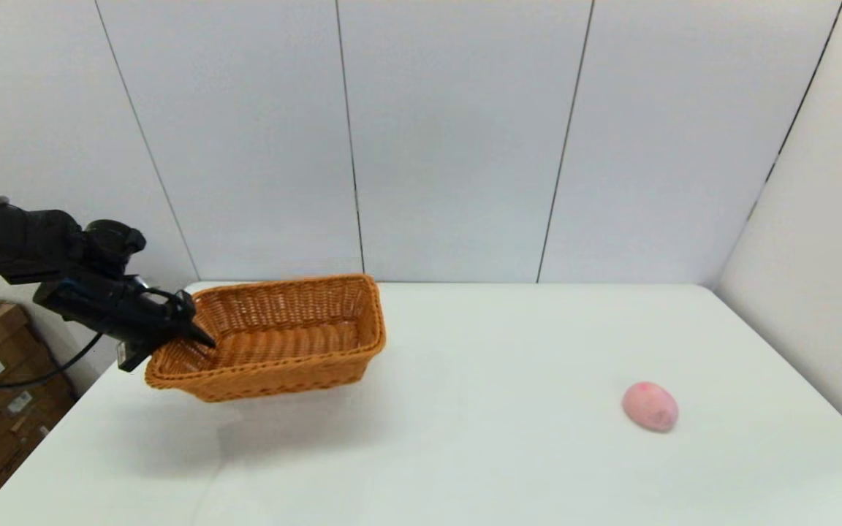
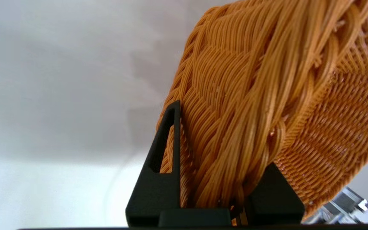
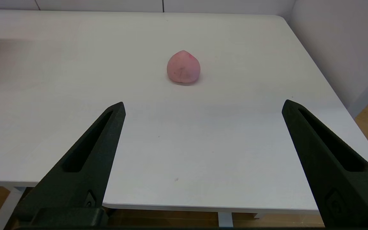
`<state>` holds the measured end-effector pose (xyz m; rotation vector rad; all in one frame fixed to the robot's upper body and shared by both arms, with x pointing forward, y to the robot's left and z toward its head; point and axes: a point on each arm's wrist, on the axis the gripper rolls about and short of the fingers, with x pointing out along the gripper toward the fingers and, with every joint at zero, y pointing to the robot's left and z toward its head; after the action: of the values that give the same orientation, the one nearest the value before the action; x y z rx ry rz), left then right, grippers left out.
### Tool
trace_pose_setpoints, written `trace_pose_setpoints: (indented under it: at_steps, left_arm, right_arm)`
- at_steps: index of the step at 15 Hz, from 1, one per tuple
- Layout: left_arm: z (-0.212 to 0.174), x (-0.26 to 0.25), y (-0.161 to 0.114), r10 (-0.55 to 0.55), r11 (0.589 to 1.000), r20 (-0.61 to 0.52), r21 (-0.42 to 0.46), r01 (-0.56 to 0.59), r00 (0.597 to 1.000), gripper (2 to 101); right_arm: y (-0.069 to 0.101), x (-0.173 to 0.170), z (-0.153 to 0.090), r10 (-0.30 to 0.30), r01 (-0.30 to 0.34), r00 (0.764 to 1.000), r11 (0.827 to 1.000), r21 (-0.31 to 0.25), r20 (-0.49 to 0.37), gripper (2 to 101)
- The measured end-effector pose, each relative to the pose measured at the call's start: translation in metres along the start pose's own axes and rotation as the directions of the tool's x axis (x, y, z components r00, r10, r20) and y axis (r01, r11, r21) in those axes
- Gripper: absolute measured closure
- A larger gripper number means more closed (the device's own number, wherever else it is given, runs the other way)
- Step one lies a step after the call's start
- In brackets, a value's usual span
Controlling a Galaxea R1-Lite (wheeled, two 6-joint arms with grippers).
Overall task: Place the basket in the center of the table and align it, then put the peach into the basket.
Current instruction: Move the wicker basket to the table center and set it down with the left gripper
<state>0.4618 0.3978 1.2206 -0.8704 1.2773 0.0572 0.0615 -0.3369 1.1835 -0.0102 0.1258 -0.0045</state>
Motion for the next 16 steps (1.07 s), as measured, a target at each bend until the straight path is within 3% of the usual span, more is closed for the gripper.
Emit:
trace_pose_setpoints:
  at_steps: [5, 12, 16]
  left_arm:
    - [-0.038, -0.001, -0.051, -0.022, 0.992, -0.061, 0.122, 0.030, 0.998, 77.3]
    - [-0.095, 0.051, -0.150, -0.032, 0.971, -0.138, 0.229, 0.063, 0.990, 77.3]
    - [-0.108, 0.089, -0.173, 0.006, 0.970, -0.136, 0.243, 0.027, 0.991, 77.3]
  right_arm:
    - [0.000, 0.000, 0.000, 0.002, -0.002, 1.000, 1.000, 0.000, -0.002, 5.0]
    - [0.000, 0.000, 0.000, 0.001, -0.001, 1.000, 1.000, 0.000, 0.002, 5.0]
    - [0.000, 0.000, 0.000, 0.000, 0.000, 1.000, 1.000, 0.002, 0.002, 5.0]
